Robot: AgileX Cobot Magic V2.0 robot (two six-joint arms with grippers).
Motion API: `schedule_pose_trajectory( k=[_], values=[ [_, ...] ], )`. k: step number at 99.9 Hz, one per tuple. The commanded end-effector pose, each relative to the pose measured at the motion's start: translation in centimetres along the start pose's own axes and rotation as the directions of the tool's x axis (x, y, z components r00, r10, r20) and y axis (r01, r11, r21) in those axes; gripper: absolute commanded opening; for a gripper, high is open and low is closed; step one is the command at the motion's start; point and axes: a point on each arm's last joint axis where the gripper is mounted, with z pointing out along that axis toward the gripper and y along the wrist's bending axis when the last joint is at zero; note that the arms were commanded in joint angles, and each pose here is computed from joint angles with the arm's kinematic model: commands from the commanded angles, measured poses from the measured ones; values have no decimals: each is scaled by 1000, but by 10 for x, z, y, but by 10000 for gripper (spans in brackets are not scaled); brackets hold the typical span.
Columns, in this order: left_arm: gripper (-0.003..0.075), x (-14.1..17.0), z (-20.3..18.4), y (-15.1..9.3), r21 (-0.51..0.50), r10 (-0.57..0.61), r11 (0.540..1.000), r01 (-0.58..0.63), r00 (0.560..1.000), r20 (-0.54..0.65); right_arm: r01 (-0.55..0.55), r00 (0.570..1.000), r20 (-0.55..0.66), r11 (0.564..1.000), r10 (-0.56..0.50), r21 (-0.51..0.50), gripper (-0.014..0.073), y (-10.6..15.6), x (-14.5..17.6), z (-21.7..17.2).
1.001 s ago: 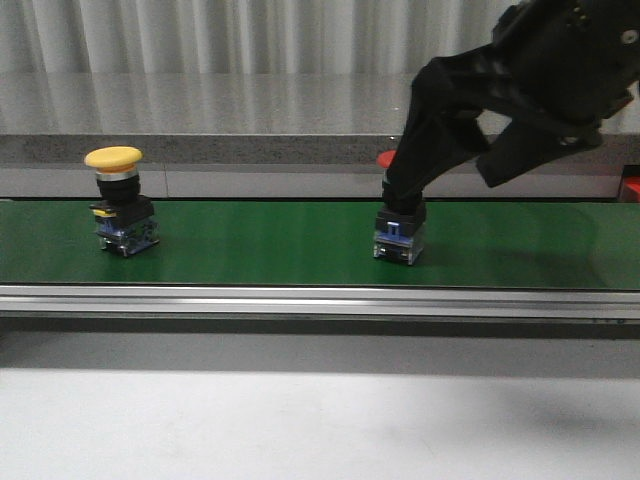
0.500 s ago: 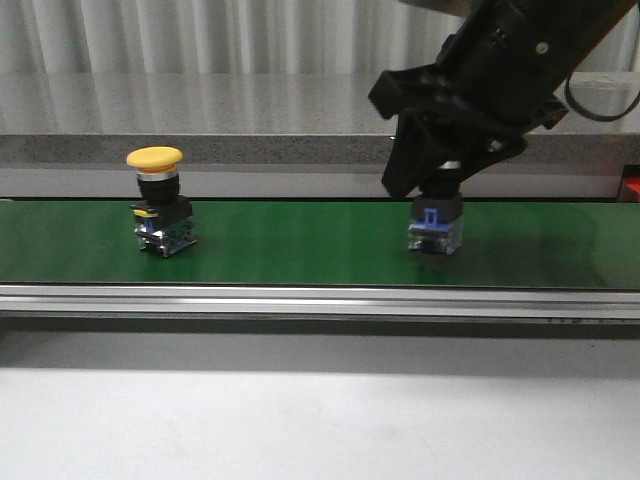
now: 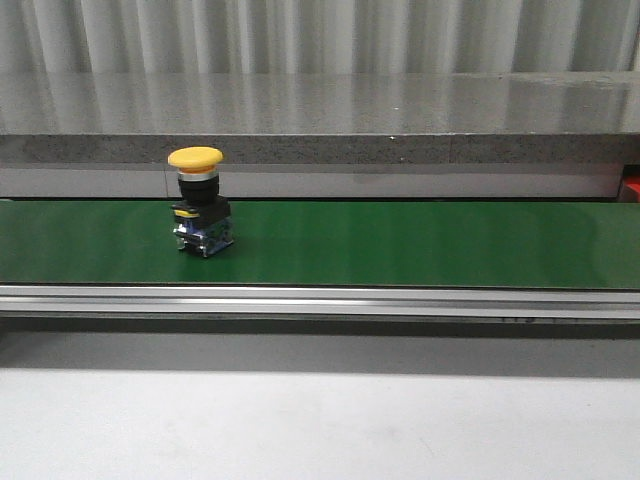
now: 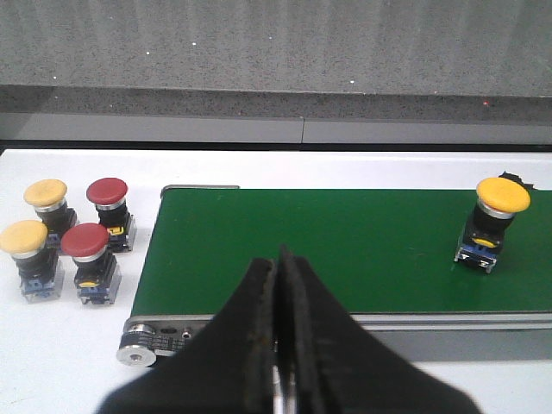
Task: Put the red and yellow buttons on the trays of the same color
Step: 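Carry the red button into the red tray and open the right gripper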
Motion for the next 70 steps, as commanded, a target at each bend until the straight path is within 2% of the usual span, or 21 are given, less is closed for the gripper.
schedule_pose_trajectory(
  k=[1, 12, 33, 70],
  values=[
    [-20, -16, -4, -1, 17, -11, 1000, 9, 994, 106, -43, 987, 159, 994, 27, 98, 99, -29, -21, -7],
    [-20, -16, -4, -1, 17, -11, 1000, 9, 994, 106, -83, 983, 173, 983, 54, 167, 99, -57, -12, 11],
    [-20, -16, -4, -1, 17, -11, 1000, 9, 994, 106, -123, 980, 181, 961, 79, 246, 99, -90, 6, 46],
    [-20, -16, -4, -1, 17, -11, 1000, 9, 994, 106, -130, 987, 129, 958, 99, 256, 99, -105, 22, 90]
  ],
)
